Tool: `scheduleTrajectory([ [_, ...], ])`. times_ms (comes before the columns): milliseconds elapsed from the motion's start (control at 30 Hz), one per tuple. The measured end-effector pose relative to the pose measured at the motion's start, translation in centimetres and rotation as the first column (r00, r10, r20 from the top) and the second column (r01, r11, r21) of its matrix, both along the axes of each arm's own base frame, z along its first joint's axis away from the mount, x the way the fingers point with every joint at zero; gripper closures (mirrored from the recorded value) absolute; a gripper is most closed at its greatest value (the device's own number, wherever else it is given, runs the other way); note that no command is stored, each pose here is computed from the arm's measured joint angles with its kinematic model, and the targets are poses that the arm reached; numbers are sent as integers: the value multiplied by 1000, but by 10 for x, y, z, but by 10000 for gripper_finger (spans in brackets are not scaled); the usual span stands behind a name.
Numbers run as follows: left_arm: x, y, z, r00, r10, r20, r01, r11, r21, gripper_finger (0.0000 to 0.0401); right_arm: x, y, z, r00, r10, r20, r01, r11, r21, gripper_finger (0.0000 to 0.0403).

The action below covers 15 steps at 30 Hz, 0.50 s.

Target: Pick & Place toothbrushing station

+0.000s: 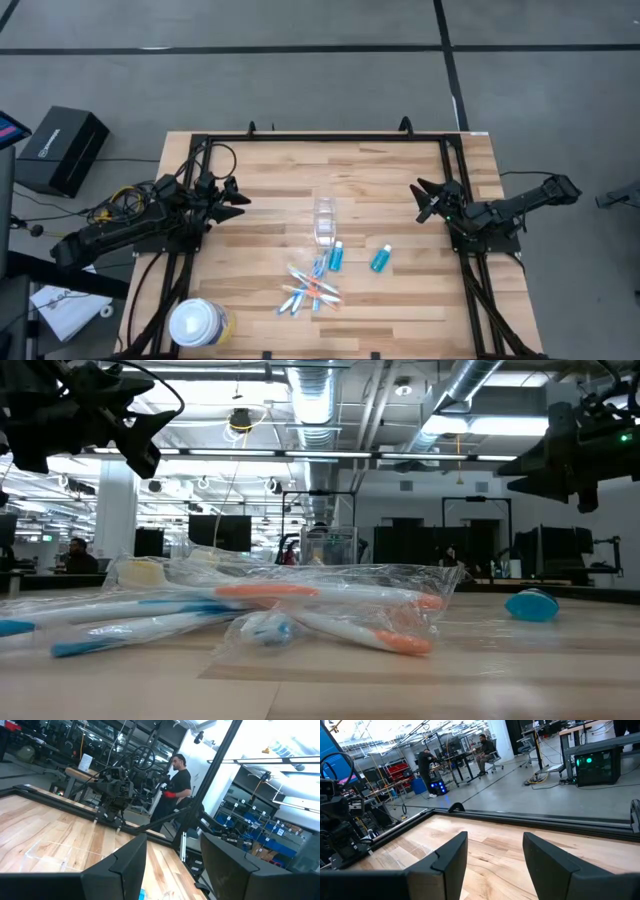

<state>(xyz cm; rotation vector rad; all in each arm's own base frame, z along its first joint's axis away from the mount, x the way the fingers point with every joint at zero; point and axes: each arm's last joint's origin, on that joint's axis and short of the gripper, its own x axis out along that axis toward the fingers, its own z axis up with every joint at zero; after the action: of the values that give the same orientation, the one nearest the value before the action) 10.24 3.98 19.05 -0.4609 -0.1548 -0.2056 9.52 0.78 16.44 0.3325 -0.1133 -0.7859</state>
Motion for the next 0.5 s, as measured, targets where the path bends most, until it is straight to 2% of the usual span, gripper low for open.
scheduleTrajectory([
  [500,0,0,0,1000,1,1,-1,1000,1,219,0,0,0,1000,0,0,0,1000,0,221],
])
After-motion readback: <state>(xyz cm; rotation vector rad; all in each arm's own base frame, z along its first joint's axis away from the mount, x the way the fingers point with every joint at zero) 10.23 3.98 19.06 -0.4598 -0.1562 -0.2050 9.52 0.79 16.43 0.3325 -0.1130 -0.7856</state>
